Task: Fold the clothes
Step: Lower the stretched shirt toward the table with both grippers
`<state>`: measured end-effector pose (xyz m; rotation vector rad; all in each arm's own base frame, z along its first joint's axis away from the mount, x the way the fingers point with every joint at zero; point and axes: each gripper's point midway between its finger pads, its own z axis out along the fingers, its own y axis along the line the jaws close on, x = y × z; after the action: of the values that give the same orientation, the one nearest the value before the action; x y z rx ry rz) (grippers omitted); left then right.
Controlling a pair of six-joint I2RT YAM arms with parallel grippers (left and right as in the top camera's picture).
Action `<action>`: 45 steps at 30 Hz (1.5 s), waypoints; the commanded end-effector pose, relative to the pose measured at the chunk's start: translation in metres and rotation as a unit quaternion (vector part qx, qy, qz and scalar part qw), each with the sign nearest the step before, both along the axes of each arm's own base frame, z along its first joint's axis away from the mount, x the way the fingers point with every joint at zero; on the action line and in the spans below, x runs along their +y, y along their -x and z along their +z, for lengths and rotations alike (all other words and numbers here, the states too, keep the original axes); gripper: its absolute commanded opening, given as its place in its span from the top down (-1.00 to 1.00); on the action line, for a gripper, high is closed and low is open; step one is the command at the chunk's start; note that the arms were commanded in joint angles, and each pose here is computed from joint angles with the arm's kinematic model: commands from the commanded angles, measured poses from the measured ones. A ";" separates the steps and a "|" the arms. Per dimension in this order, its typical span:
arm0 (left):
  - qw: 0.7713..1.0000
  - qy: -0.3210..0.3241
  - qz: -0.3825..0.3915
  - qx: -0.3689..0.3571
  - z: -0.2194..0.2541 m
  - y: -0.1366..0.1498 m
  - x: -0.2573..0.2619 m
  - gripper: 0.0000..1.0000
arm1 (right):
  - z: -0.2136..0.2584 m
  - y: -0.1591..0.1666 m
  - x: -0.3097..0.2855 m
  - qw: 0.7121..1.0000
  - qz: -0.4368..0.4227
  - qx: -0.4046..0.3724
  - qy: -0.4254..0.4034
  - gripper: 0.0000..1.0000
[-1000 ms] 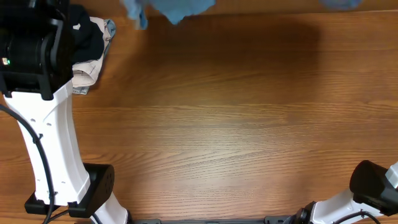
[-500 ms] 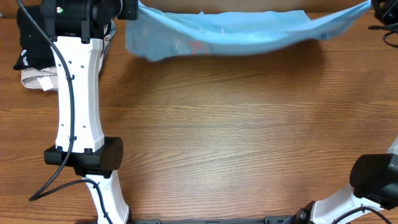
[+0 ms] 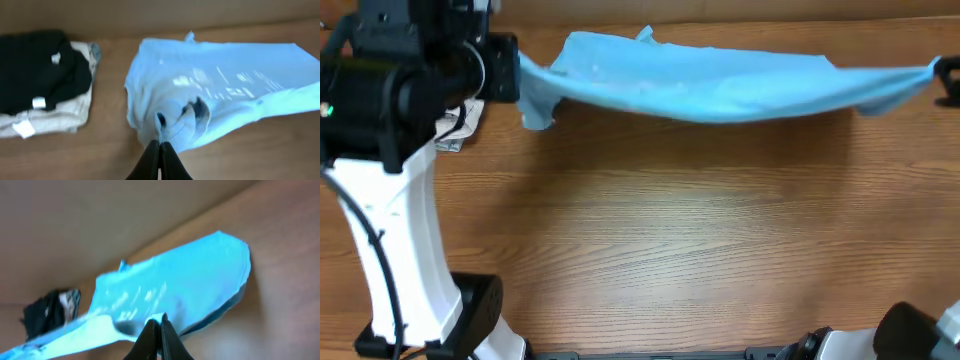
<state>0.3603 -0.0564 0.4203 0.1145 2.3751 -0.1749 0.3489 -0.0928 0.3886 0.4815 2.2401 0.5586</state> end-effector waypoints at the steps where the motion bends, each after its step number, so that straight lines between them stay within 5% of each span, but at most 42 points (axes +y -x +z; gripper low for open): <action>1: 0.999 0.032 -0.027 0.030 -0.012 0.004 -0.019 0.92 | -0.012 0.008 0.001 0.999 0.022 0.023 0.021 0.92; 13: 0.991 0.009 0.016 0.131 -0.062 0.068 -0.016 0.91 | -0.012 0.092 0.004 0.997 -0.062 0.034 0.037 0.92; 21: 0.982 0.013 0.052 0.178 -0.094 0.115 -0.003 0.92 | -0.089 0.154 0.006 0.975 -0.190 0.102 0.053 0.92; 27: 0.972 0.011 0.046 0.229 -0.139 0.135 -0.011 0.91 | -0.124 0.169 0.006 0.966 -0.210 0.142 0.048 0.92; 33: 0.965 0.006 0.051 0.257 -0.188 0.131 -0.018 0.92 | -0.145 0.169 0.000 0.959 -0.215 0.182 0.041 0.92; 45: 0.978 -0.016 0.121 0.169 -0.233 0.051 0.010 0.92 | -0.235 0.156 -0.012 0.935 -0.194 0.298 -0.014 0.92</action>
<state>0.2969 -0.0679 0.1931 -0.1207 2.7257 -0.1483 0.1931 -0.1018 0.1675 1.1787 2.5736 0.2519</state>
